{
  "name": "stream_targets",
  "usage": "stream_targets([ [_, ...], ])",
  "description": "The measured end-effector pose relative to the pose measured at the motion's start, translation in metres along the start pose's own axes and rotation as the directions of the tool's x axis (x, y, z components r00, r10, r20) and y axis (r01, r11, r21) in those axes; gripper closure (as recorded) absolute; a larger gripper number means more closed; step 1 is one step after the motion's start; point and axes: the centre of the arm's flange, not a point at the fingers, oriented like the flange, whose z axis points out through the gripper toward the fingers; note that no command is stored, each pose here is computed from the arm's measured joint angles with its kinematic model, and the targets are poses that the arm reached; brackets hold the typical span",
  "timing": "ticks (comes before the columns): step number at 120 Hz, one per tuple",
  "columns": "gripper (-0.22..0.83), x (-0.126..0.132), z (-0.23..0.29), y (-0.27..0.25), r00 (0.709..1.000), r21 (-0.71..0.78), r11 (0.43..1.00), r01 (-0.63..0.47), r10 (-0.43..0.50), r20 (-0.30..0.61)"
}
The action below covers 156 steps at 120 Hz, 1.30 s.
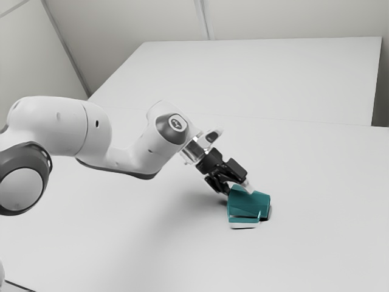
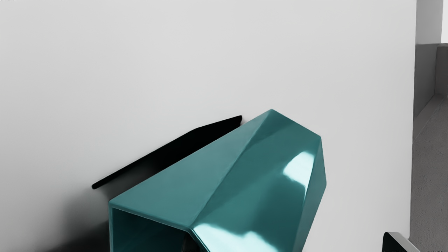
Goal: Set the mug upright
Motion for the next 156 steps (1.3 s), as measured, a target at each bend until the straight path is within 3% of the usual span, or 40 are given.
stream_targets([
  [37,0.55,0.001,0.002,0.008,1.0,-0.019,1.0,-0.015,0.015,-0.01],
  [56,0.68,0.004,0.001,0.014,0.999,-0.021,0.999,-0.03,0.029,-0.017],
  [104,0.77,0.003,-0.013,0.041,0.996,-0.016,0.997,-0.076,0.075,-0.043],
  [156,0.77,0.0,-0.116,0.01,0.985,0.292,0.942,-0.168,0.17,0.016],
])
